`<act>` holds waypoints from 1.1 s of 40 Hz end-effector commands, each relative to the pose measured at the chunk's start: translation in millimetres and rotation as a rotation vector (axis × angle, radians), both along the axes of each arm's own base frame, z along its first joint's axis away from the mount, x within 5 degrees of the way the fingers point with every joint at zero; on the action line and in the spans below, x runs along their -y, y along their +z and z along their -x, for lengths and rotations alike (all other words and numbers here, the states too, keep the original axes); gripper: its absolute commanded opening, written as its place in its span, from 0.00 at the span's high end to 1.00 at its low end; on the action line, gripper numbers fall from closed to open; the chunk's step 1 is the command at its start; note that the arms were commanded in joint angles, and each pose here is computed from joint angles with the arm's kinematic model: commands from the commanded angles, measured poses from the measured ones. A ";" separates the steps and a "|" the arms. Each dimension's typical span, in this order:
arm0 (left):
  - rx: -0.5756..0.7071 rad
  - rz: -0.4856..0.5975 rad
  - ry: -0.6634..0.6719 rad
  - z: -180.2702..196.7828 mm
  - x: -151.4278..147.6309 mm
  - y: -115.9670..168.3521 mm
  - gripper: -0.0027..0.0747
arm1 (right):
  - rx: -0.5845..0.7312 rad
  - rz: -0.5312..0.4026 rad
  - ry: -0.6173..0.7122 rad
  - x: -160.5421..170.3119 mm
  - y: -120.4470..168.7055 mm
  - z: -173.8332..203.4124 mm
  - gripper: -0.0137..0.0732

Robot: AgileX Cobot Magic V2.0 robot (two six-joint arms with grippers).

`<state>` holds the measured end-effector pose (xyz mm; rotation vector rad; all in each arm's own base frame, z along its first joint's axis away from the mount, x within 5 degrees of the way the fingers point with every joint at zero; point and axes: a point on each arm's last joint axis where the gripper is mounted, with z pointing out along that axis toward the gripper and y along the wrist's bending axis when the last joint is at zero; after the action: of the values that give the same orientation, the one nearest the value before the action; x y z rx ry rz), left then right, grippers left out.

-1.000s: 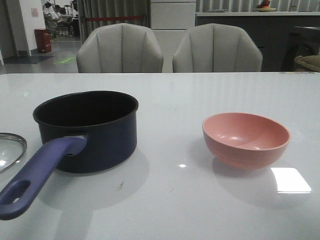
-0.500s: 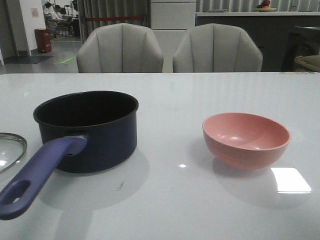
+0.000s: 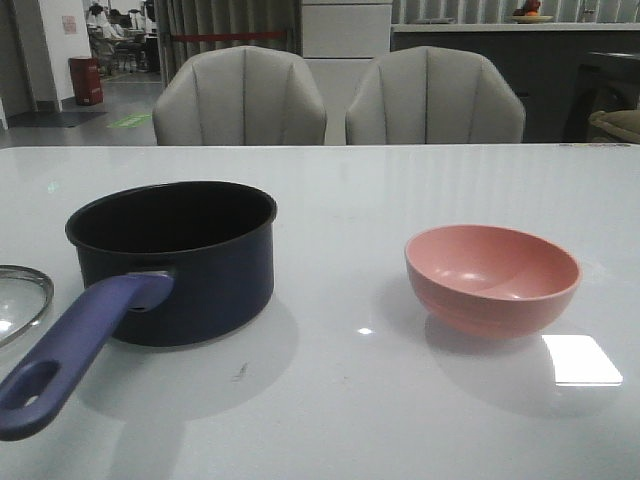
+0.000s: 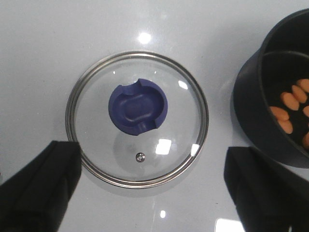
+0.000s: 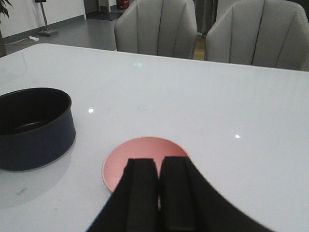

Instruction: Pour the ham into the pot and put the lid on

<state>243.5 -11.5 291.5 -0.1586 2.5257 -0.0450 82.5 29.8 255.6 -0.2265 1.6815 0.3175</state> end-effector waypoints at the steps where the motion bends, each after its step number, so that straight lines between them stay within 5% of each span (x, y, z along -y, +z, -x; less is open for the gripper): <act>1: -0.024 0.006 0.015 -25.6 0.6 5.3 0.15 | 0.107 -0.027 -0.023 1.8 17.1 -1.2 0.66; 20: -0.255 -0.007 0.034 -90.9 1.8 -15.8 0.15 | 0.107 -0.027 -0.023 1.8 17.1 -1.2 0.66; 44: -0.371 0.016 0.073 -109.7 -7.7 -52.4 0.15 | 0.107 -0.027 -0.023 1.8 17.1 -1.2 0.66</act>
<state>350.1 -4.1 222.5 -0.2661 2.9511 0.0190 82.5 29.8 255.7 -0.2278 1.6806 0.3161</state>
